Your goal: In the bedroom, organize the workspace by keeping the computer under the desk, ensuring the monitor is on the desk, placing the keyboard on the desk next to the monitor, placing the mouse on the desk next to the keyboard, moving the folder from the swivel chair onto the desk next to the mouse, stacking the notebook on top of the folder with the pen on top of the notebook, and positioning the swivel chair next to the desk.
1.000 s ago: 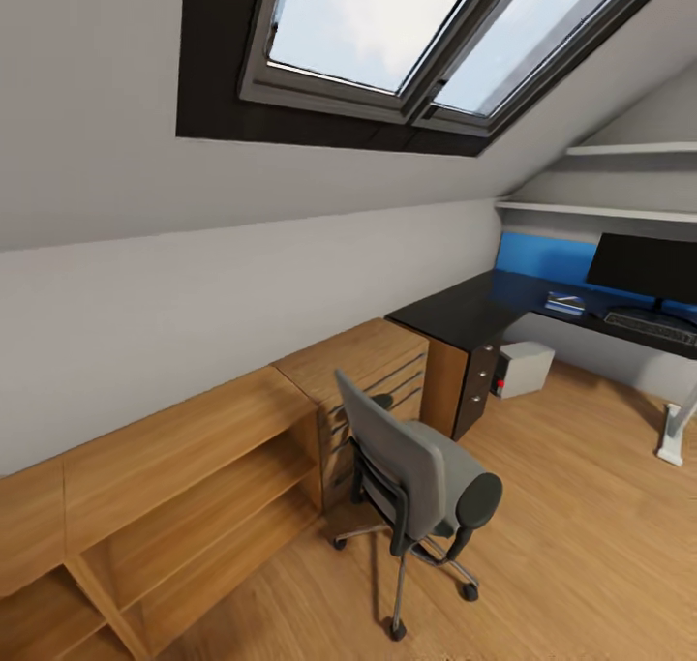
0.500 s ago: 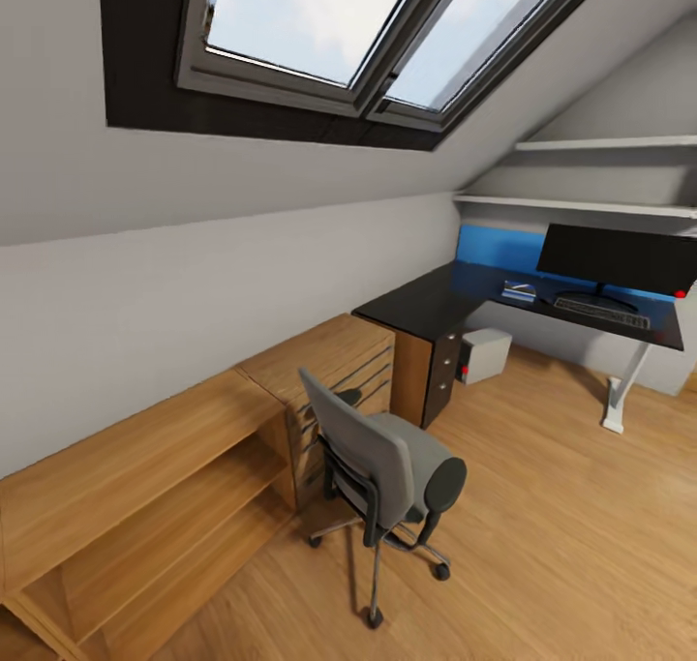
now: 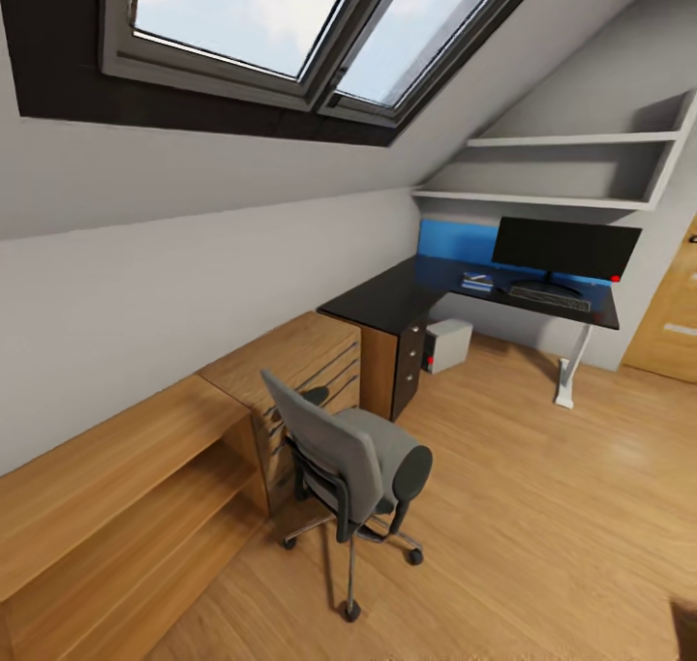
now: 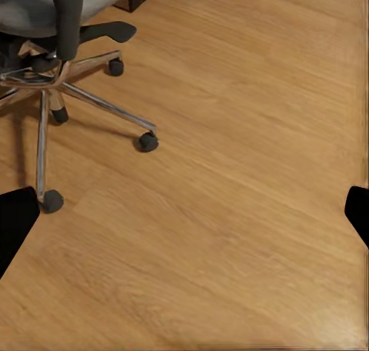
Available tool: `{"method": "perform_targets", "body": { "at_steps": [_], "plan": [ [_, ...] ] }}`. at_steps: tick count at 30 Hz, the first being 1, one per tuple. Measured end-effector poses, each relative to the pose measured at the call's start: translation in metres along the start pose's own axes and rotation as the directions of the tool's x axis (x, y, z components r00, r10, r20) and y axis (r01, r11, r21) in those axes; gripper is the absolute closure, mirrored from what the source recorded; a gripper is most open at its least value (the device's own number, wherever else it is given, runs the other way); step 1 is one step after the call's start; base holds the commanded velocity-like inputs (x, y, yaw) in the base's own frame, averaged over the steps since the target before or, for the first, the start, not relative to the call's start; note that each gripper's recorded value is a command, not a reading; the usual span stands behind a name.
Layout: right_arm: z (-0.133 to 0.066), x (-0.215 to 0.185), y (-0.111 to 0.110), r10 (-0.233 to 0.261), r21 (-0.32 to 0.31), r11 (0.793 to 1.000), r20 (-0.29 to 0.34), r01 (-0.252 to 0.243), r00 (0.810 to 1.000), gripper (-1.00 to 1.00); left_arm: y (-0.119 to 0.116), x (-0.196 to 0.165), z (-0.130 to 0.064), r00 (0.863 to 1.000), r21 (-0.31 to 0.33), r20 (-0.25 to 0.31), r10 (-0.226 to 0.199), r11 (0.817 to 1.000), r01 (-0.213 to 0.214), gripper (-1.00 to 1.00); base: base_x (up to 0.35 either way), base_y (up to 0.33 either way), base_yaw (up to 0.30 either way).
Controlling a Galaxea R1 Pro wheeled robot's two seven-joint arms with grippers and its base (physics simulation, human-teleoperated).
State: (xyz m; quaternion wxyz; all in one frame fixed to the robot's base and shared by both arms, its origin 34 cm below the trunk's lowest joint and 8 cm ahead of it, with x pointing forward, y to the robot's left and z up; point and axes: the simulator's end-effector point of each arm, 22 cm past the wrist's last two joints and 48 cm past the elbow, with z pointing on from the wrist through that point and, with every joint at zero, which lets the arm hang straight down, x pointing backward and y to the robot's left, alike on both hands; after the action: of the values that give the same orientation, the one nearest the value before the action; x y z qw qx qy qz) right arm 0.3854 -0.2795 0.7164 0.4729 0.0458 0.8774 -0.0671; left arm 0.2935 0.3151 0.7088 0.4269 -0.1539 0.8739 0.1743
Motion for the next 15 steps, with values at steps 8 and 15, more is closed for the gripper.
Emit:
{"method": "perform_targets", "body": {
  "at_steps": [8, 15],
  "plan": [
    [-0.0006, 0.0020, -0.0001, -0.001, 0.000, 1.000, -0.005, 0.001, 1.000, -1.00, 0.0004, 0.0015, -0.0006, 1.000, -0.001, -0.004, 0.002, 1.000, -0.002, -1.00, 0.031, 0.115, -0.265],
    [-0.0008, 0.0031, -0.0006, -0.002, 0.000, 1.000, -0.007, 0.002, 1.000, -1.00, 0.0009, 0.0027, -0.0010, 1.000, -0.001, -0.007, 0.004, 1.000, -0.004, -1.00, 0.100, 0.221, -0.266]
  ]
}}
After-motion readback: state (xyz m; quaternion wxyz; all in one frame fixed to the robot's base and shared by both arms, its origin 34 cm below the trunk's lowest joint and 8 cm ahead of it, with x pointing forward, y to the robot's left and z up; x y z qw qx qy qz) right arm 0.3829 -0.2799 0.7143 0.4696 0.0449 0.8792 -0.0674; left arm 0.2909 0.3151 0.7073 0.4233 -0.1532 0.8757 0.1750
